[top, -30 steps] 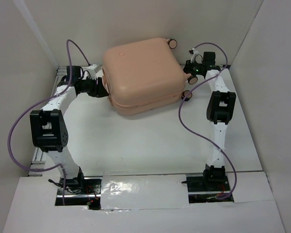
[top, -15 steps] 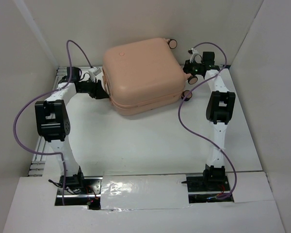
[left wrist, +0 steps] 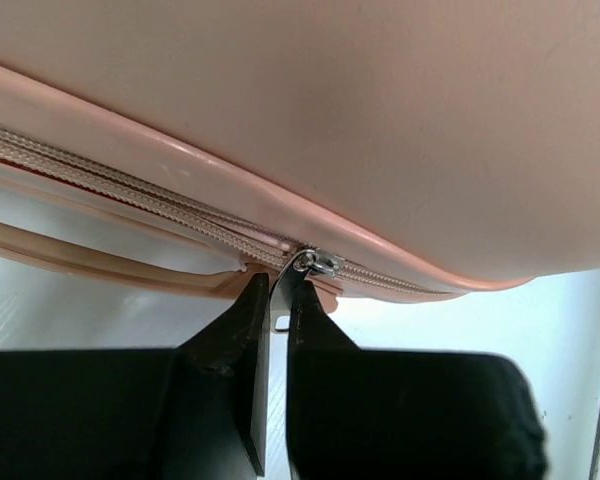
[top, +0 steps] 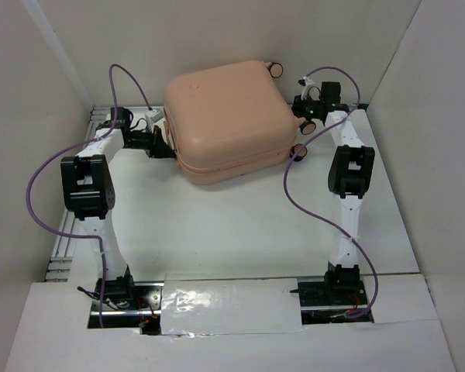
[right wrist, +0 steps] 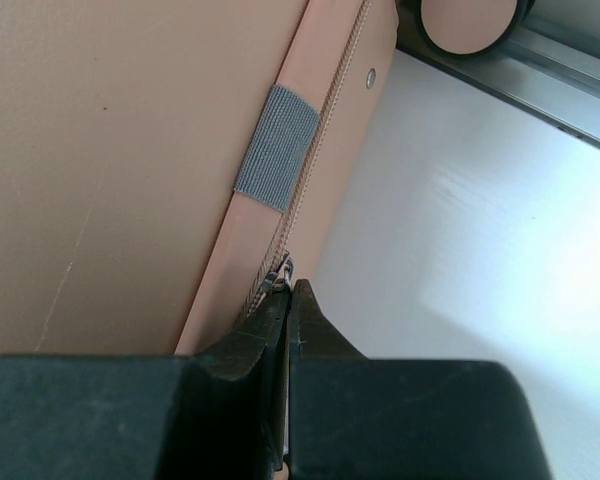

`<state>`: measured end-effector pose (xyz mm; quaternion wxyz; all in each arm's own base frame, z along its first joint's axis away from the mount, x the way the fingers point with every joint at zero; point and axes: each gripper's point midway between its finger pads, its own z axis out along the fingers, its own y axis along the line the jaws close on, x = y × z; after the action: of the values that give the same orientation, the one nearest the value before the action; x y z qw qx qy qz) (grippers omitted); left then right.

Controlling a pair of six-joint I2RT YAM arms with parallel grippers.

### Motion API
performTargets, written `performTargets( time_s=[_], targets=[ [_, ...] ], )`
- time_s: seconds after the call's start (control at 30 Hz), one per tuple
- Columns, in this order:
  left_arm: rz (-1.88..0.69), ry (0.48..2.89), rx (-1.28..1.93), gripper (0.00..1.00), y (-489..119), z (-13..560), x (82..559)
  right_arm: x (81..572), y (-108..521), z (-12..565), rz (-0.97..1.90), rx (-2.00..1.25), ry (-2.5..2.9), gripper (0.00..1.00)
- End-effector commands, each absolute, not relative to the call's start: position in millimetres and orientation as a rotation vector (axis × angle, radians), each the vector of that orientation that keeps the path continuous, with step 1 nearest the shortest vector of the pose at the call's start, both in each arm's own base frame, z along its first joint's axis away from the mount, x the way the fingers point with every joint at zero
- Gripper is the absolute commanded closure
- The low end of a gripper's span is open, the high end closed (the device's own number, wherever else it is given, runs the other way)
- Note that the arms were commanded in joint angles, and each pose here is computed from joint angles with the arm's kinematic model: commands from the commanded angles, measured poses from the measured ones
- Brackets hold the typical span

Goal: Pack the luggage

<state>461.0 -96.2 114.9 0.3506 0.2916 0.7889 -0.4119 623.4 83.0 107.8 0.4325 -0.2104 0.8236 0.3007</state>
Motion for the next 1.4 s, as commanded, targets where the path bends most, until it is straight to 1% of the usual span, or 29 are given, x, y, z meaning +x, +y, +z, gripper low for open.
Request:
performTargets(
  time_s=[0.0, 0.07, 0.13, 0.17, 0.23, 0.3, 0.4, 0.47, 0.53, 0.57, 0.6, 0.63, 0.7, 0.8, 0.83, 0.97, 1.0, 1.1, 1.13, 1.2, 1.27, 1.3, 1.33, 1.37],
  targets=[
    [-1.073, 1.96, 0.821, 0.97, -101, 126, 469, 657, 21, 70, 0.407, -0.412, 2.118, 1.0],
    [-1.039, 1.963, 0.827, 1.0, -99, 128, 472, 660, 18, 71, 0.392, -0.393, 2.116, 1.0],
    [-1.005, 1.973, 0.795, 1.0, -97, 137, 474, 662, 14, 71, 0.372, -0.352, 2.122, 1.0],
    [-0.921, 1.995, 0.768, 1.0, -90, 135, 485, 666, 11, 72, 0.348, -0.329, 2.119, 1.0],
    [-0.885, 2.017, 0.722, 1.0, -82, 139, 490, 668, 10, 74, 0.349, -0.3, 2.115, 1.0],
    [-0.749, 2.046, 0.671, 1.0, -68, 140, 507, 669, 10, 76, 0.351, -0.292, 2.108, 1.0],
    [-0.581, 2.056, 0.572, 1.0, -50, 149, 515, 676, 13, 87, 0.369, -0.274, 2.067, 1.0],
    [-0.501, 1.987, 0.524, 1.0, -39, 165, 526, 677, 22, 85, 0.406, -0.264, 2.06, 1.0],
    [-0.471, 1.962, 0.471, 1.0, -36, 173, 526, 681, 31, 85, 0.432, -0.255, 2.042, 1.0],
    [-0.451, 1.926, 0.46, 1.0, -34, 178, 532, 682, 31, 80, 0.432, -0.254, 2.042, 1.0],
    [-0.434, 1.916, 0.443, 1.0, -32, 181, 536, 683, 41, 86, 0.448, -0.277, 2.027, 1.0],
    [-0.433, 1.916, 0.403, 1.0, -30, 183, 539, 689, 39, 88, 0.435, -0.264, 2.013, 1.0],
    [-0.424, 1.913, 0.372, 1.0, -27, 179, 549, 693, 55, 82, 0.44, -0.284, 2.009, 1.0],
    [-0.39, 1.906, 0.298, 1.0, -18, 181, 564, 706, 59, 96, 0.432, -0.255, 1.948, 1.0],
    [-0.357, 1.867, 0.278, 1.0, -13, 190, 574, 712, 58, 104, 0.428, -0.233, 1.914, 1.0],
    [-0.35, 1.816, 0.246, 1.0, -10, 199, 591, 720, 62, 115, 0.452, -0.239, 1.847, 1.0],
    [-0.339, 1.81, 0.242, 1.0, -8, 201, 596, 720, 65, 109, 0.472, -0.236, 1.851, 1.0],
    [-0.341, 1.785, 0.239, 1.0, -6, 206, 614, 723, 71, 108, 0.52, -0.239, 1.821, 1.0],
    [-0.319, 1.755, 0.237, 1.0, -3, 219, 623, 724, 72, 107, 0.526, -0.23, 1.815, 1.0],
    [-0.299, 1.77, 0.218, 1.0, -2, 208, 635, 727, 72, 106, 0.537, -0.216, 1.8, 1.0],
    [-0.243, 1.748, 0.184, 1.0, 9, 222, 651, 729, 73, 107, 0.541, -0.211, 1.79, 1.0],
    [-0.238, 1.769, 0.173, 1.0, 11, 209, 658, 731, 73, 114, 0.543, -0.208, 1.77, 1.0],
    [-0.206, 1.744, 0.143, 1.0, 18, 224, 666, 732, 78, 108, 0.548, -0.201, 1.774, 1.0],
    [-0.191, 1.736, 0.133, 1.0, 21, 225, 671, 733, 78, 113, 0.544, -0.206, 1.755, 1.0]
  ],
)
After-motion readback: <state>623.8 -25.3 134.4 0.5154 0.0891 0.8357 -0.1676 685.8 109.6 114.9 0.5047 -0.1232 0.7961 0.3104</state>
